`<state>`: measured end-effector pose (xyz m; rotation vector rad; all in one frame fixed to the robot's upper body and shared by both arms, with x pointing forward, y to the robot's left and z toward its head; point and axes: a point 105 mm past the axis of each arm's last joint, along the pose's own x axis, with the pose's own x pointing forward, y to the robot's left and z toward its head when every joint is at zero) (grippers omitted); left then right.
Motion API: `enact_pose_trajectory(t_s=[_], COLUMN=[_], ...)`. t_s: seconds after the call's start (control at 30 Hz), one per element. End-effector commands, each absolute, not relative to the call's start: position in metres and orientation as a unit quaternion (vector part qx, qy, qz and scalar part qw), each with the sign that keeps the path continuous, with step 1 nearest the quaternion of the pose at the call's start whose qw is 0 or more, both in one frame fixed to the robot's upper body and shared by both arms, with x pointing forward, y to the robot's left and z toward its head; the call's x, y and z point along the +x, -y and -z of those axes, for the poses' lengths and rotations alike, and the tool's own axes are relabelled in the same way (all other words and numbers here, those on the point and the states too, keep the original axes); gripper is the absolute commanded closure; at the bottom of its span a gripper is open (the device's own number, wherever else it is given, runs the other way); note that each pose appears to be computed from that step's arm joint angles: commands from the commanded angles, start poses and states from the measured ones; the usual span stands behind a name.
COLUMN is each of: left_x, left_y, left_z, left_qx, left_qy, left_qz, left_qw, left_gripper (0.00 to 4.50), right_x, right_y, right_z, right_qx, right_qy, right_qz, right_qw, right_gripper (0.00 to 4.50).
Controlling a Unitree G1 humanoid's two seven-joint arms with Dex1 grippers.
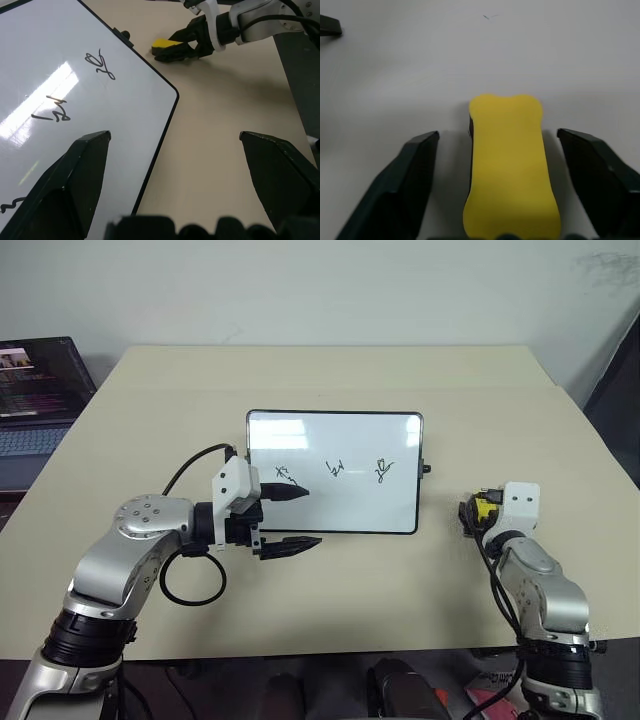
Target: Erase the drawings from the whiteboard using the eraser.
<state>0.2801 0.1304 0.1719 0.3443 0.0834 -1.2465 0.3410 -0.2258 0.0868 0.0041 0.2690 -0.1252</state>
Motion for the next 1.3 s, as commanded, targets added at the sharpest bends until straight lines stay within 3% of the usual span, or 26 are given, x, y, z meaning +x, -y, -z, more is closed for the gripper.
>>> enact_pose_trajectory(t_s=[0.03, 0.1, 0.2, 0.5, 0.67, 0.9, 1.13, 1.3], left_x=[0.277, 0.277, 0.276, 0.276, 0.28, 0.306, 0.3, 0.288], left_y=[-0.129, -0.128, -0.127, -0.125, -0.133, -0.166, -0.197, -0.205], left_z=[-0.185, -0.185, -0.185, -0.186, -0.186, -0.178, -0.151, -0.146], left_qx=[0.172, 0.171, 0.17, 0.16, 0.116, 0.062, 0.054, 0.044], left_qy=[-0.013, -0.013, -0.013, -0.016, -0.022, 0.005, -0.037, -0.066], left_qz=[0.579, 0.579, 0.58, 0.58, 0.542, 0.376, 0.286, 0.298], left_qw=[0.797, 0.797, 0.796, 0.799, 0.832, 0.925, 0.956, 0.951], left_gripper=[0.0, 0.0, 0.0, 0.0, 0.0, 0.0, 0.0, 0.0], right_x=[0.344, 0.344, 0.342, 0.34, 0.337, 0.319, 0.294, 0.293], right_y=[0.232, 0.231, 0.231, 0.232, 0.223, 0.174, 0.107, 0.07], right_z=[-0.104, -0.104, -0.103, -0.101, -0.129, -0.165, -0.198, -0.207], right_qx=[0.01, 0.015, 0.014, 0.015, -0.021, -0.084, -0.09, -0.152], right_qy=[-0.096, -0.093, -0.093, -0.099, -0.043, 0.038, 0.105, 0.121], right_qz=[0.077, 0.078, 0.079, 0.083, 0.053, -0.063, -0.235, -0.319], right_qw=[0.992, 0.993, 0.992, 0.992, 0.997, 0.994, 0.962, 0.928], right_gripper=[1.61, 2.44, 3.18, 3.18, 3.18, 3.18, 3.18, 3.18])
